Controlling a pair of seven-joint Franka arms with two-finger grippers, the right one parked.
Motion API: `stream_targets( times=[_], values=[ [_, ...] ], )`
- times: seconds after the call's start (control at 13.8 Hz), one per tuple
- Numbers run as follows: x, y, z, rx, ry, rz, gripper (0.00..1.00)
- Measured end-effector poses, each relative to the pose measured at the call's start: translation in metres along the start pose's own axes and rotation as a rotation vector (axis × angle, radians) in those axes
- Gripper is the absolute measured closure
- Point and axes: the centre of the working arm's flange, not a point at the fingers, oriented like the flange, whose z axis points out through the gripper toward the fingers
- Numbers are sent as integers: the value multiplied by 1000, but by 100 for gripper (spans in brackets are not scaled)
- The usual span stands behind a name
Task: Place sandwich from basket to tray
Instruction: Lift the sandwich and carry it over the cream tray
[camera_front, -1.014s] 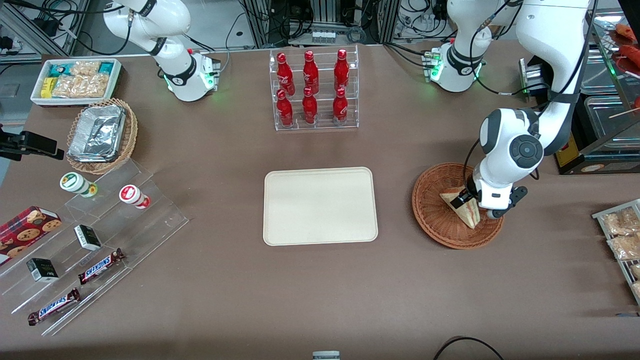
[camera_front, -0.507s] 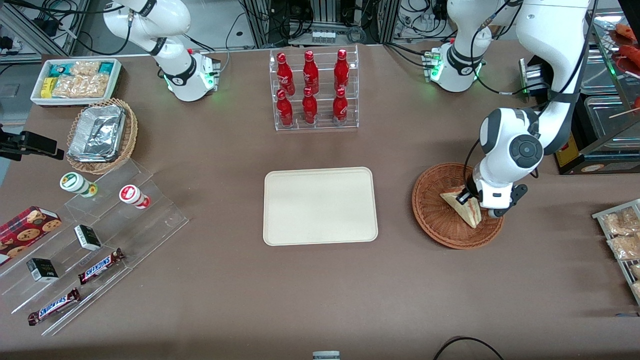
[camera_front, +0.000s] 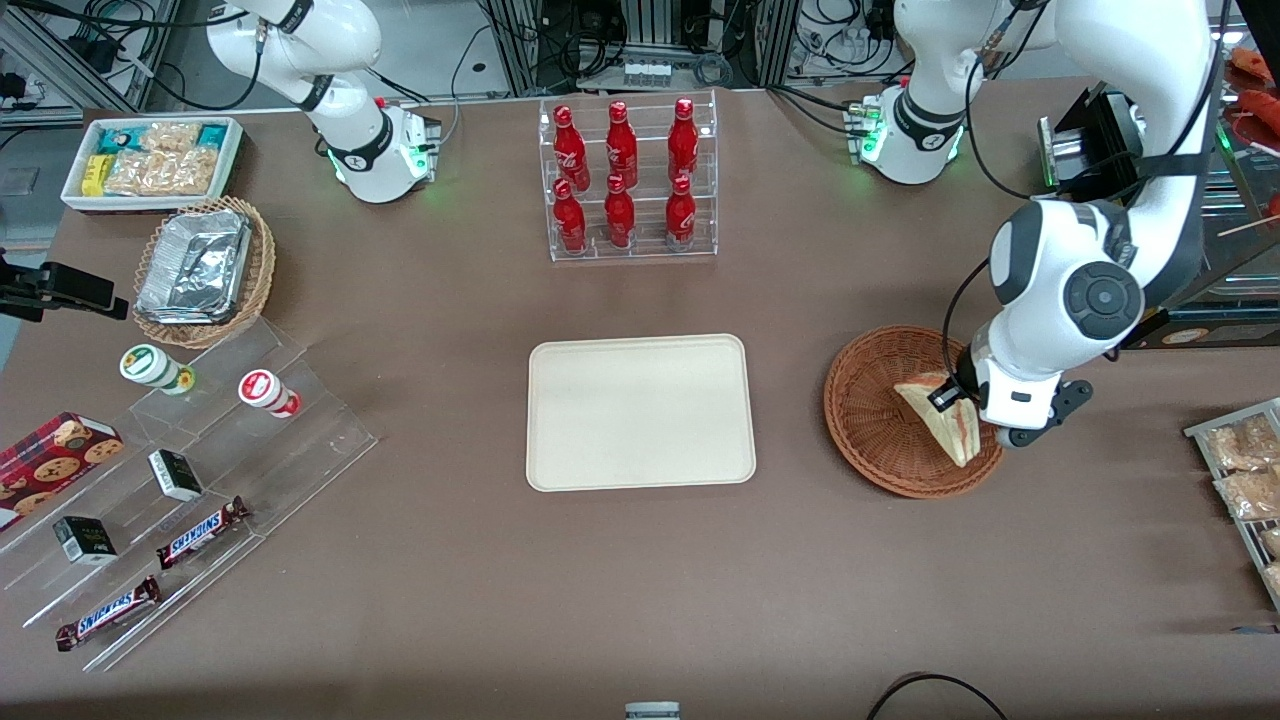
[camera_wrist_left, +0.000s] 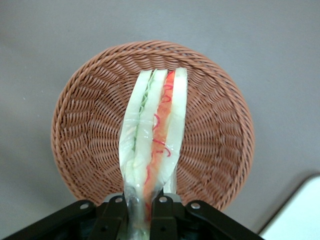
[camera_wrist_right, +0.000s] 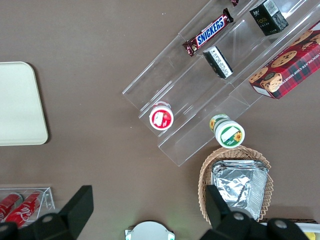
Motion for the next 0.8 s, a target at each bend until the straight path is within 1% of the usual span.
stream_targets(
  times=[0.14,0.29,0.43,0.58,0.65,0.8],
  values=[
    [-5,13,-13,-3,3,104,85],
    [-22,37,-16,-7,8,244,85],
    [-42,67,-16,-12,12,345,85],
    [-66,103,-12,-20,-1,393,85],
    [-79,122,-9,-20,-11,402,85],
    [-104,156,-2,-22,-18,398,85]
  ],
)
